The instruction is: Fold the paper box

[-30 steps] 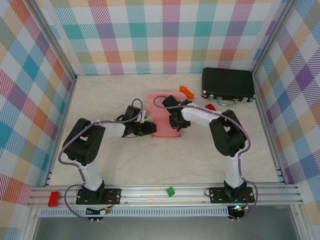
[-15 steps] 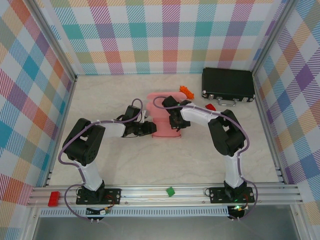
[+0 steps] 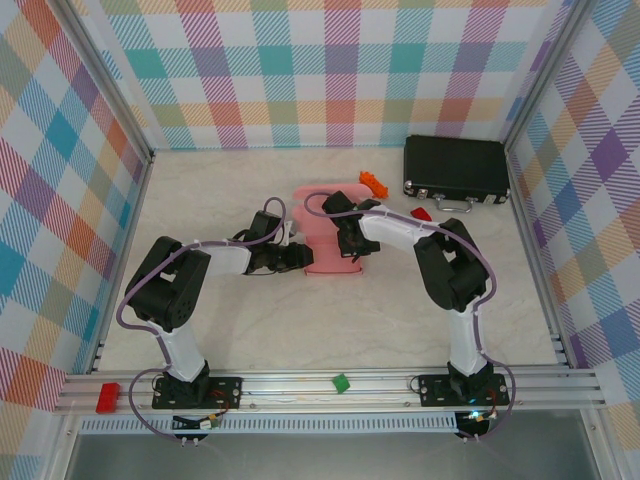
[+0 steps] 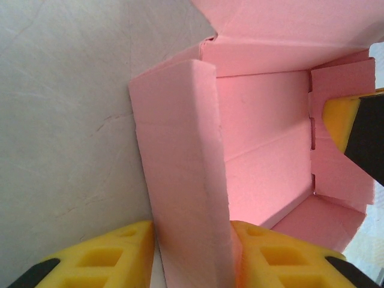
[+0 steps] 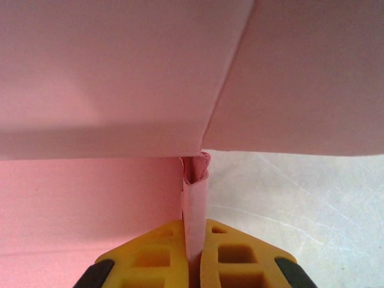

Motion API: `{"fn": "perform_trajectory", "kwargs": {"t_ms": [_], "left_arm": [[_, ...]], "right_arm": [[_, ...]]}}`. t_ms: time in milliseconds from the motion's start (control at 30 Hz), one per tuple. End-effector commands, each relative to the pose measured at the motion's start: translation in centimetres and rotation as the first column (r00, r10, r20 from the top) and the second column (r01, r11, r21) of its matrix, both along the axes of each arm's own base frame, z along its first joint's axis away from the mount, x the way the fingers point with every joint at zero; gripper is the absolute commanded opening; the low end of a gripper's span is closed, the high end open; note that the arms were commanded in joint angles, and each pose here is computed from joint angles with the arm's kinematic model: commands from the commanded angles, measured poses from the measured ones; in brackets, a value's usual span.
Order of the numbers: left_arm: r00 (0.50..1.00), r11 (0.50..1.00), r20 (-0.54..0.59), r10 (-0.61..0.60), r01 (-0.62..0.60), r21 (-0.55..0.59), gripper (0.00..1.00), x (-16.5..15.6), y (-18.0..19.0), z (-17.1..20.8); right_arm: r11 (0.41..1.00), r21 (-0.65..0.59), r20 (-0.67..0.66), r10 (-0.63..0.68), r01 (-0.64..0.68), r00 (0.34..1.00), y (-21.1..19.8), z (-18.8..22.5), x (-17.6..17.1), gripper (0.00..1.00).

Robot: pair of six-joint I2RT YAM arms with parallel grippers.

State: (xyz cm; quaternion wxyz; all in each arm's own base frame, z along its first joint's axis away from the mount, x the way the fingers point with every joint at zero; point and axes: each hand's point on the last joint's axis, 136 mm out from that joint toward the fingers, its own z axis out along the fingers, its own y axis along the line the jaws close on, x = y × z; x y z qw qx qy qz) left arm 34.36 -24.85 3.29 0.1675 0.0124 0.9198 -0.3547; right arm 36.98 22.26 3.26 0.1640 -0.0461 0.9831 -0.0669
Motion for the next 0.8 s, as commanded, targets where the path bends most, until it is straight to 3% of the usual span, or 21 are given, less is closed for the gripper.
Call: {"fn": "perform_trajectory", "kwargs": {"t_ms": [0,767], "left_arm": [[0.999,1.0,-0.034,-0.005,0.005,0.002,0.36,-0.8,0.0,-0.3],[1.0,1.0,-0.031,-0.005,0.005,-0.001,0.36,-0.6,-0.2,-0.1]], "right_arm": [[0.988,-0.153,-0.109,0.007,-0.024,0.994,-2.9,-3.4,-1.8,0.09],[0.955,-0.287,-0.22,0.004,-0.069,0.975,-4.9,-5.3,-3.2,0.11]]}}
